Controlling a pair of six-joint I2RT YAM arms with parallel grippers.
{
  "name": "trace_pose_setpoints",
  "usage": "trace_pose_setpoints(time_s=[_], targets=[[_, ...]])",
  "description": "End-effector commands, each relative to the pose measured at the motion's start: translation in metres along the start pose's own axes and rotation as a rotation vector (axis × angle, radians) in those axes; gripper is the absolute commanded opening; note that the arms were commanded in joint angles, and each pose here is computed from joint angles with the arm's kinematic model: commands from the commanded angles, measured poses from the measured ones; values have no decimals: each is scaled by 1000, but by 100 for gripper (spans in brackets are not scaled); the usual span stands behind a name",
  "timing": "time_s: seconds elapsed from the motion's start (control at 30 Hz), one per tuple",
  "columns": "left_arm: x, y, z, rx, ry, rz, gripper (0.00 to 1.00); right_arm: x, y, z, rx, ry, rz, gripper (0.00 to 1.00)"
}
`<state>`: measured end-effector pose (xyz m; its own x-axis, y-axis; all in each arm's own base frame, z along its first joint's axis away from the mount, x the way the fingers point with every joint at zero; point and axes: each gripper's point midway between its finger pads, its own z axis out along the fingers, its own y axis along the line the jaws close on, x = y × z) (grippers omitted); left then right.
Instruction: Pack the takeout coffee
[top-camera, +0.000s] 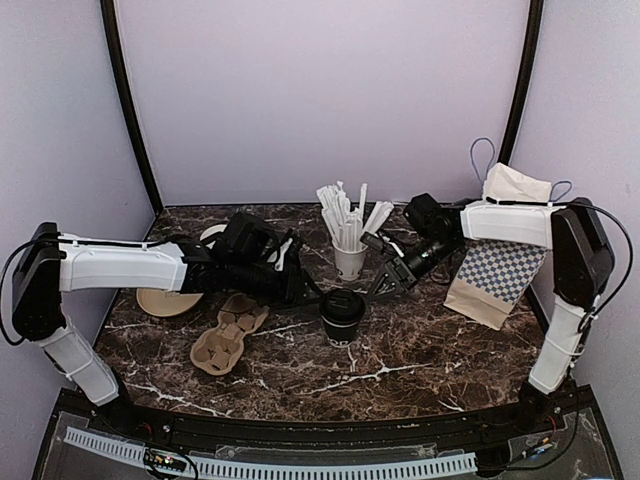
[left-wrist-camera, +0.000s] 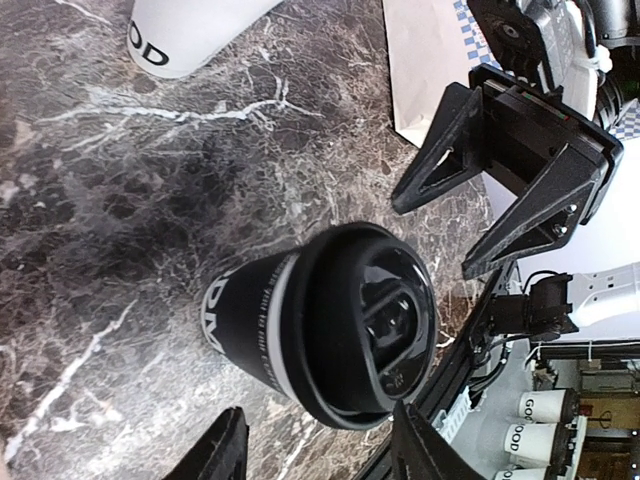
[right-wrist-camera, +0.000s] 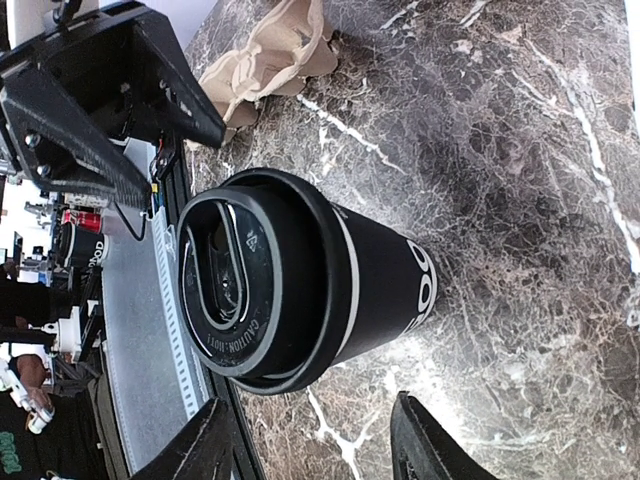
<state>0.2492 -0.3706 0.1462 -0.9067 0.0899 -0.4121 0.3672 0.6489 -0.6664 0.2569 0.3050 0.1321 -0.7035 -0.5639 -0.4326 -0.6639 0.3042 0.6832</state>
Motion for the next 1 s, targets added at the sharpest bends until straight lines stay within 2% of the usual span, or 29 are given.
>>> trace_pose_setpoints(time_s=[0.0,0.27,0.5,0.97], targets=[[-5,-14,5,84,-14,-27,50,-13,1,-2,-13,-33,-8,54],[-3,-7,7,63,-15,-45,44,-14,5,2,-22,-25,-13,56],[4,9,5,-6,-11,-72,42,-16,6,8,-30,-8,-8,56],[13,19,18,5,37,-82,36,-11,6,20,-47,24,-2,54]])
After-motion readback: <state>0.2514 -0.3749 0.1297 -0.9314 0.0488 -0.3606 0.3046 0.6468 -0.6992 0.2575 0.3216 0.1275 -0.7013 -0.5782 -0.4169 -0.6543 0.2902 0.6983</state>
